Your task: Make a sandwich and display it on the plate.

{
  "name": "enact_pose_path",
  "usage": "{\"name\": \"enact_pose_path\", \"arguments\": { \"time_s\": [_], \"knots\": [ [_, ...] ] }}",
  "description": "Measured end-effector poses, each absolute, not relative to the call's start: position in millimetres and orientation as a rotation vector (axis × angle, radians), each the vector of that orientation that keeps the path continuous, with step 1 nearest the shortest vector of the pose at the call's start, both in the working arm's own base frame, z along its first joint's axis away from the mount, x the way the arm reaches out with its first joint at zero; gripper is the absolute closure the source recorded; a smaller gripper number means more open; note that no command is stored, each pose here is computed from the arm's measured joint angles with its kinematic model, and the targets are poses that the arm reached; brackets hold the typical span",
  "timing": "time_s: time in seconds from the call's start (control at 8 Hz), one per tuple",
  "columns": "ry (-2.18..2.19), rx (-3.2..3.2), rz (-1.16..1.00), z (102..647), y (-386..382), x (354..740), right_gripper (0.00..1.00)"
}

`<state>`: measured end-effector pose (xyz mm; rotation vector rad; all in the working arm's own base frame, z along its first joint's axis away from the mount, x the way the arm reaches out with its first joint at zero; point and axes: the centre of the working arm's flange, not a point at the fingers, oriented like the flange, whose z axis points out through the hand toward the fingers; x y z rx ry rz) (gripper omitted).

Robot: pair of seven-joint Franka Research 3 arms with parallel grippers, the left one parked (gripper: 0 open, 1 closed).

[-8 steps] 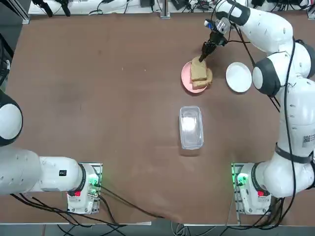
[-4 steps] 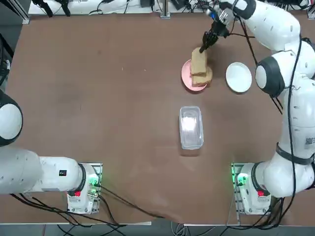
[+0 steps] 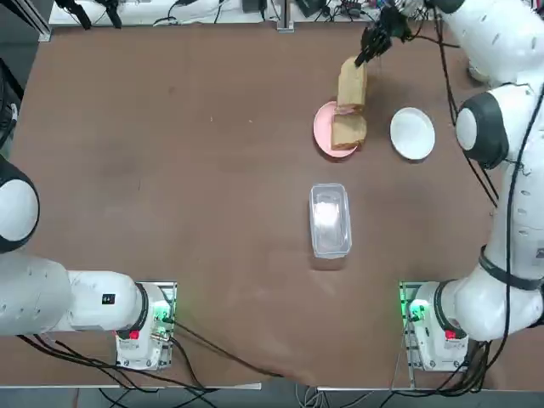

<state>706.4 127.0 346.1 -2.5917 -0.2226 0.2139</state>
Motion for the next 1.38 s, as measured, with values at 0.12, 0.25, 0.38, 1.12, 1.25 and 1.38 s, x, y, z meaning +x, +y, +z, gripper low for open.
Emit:
{"name": "enact_pose_path", "arguments": {
  "time_s": [0.12,0.25,0.38,1.12,1.25,1.38],
  "knots": [
    [-0.168,-2.606,0.231,359.9,102.9,704.8,0.92],
    [-0.085,-2.621,0.242,372.0,76.0,702.6,0.92],
    [0.004,-2.627,0.243,380.8,48.6,698.8,0.92],
    [0.482,-2.607,-0.008,363.0,-78.7,624.2,0.92],
    [0.567,-2.611,-0.066,353.4,-86.5,607.8,0.92],
    [0.655,-2.603,-0.119,341.0,-93.6,591.7,0.92]
  ]
}}
